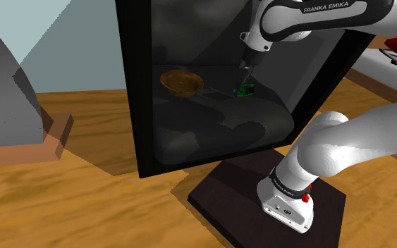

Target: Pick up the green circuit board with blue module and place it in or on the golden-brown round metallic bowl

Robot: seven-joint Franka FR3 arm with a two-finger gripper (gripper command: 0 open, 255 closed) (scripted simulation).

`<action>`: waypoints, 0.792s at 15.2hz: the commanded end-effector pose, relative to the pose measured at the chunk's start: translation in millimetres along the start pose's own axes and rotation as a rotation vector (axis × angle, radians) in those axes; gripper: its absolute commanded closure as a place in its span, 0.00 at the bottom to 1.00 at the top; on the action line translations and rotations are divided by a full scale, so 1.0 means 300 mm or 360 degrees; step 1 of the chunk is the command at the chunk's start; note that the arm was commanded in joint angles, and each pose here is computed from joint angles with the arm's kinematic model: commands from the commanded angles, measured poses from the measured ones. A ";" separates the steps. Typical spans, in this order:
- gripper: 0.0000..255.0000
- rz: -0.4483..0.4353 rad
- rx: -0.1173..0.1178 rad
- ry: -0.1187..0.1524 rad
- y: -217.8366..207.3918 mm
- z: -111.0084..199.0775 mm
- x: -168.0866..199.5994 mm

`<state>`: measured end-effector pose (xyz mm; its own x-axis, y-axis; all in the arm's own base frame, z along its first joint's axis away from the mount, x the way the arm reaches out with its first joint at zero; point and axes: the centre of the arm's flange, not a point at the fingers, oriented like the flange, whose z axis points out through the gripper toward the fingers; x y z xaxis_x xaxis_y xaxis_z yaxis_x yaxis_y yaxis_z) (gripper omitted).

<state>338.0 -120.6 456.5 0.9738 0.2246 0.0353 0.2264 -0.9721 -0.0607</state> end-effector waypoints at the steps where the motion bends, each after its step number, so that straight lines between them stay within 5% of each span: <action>1: 0.00 0.0000 0.0000 0.0001 -0.003 0.030 0.003; 8: 0.00 0.0000 0.0000 0.0001 -0.003 0.030 0.003; 9: 1.00 0.0000 0.0000 0.0001 -0.003 0.030 0.003; 12: 1.00 0.0000 0.0000 0.0001 -0.003 0.030 0.003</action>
<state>338.9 -118.8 448.0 0.9737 0.2251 0.0363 0.2270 -0.9720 -0.0609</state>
